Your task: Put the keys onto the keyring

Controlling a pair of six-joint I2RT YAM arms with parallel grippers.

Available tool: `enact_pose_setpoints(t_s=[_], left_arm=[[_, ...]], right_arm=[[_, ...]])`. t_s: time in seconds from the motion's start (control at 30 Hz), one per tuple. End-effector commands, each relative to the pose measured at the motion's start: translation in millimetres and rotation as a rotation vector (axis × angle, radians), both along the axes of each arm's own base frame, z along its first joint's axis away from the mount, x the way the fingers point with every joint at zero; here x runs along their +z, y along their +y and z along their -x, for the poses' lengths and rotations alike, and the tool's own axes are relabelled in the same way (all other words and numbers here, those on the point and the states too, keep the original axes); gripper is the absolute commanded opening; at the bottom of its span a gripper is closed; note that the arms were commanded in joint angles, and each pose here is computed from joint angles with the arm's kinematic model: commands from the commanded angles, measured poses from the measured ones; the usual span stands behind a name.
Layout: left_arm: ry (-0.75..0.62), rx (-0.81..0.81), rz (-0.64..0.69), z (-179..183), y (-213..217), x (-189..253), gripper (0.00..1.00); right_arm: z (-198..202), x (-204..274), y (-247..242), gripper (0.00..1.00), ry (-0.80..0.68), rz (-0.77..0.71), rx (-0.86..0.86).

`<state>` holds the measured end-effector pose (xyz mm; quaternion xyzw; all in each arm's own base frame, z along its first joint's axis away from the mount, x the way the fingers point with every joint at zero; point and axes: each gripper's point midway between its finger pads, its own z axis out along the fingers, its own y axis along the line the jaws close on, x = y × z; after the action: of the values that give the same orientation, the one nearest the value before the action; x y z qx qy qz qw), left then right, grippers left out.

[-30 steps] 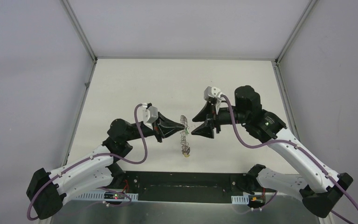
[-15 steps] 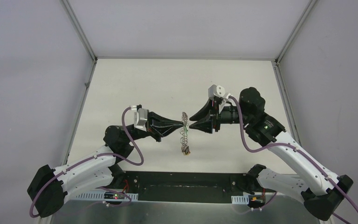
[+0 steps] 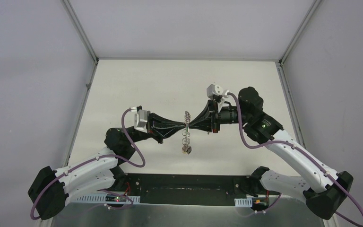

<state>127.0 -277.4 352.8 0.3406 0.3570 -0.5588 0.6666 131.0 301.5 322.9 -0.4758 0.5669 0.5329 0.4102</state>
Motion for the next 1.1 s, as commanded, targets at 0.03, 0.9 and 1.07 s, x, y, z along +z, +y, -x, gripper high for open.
enact_pose_setpoints(t_s=[0.03,0.9,1.07], left_arm=[[-0.055,0.001,0.089,8,8,24,0.00],[-0.034,-0.022,0.046,8,3,15,0.00],[-0.023,-0.027,0.029,8,1,11,0.00]], right_arm=[[4,7,3,0.02,-0.004,-0.032,0.047],[-8,-15,12,0.06,0.135,0.045,0.005],[-10,-14,13,0.33,0.154,0.044,-0.014]])
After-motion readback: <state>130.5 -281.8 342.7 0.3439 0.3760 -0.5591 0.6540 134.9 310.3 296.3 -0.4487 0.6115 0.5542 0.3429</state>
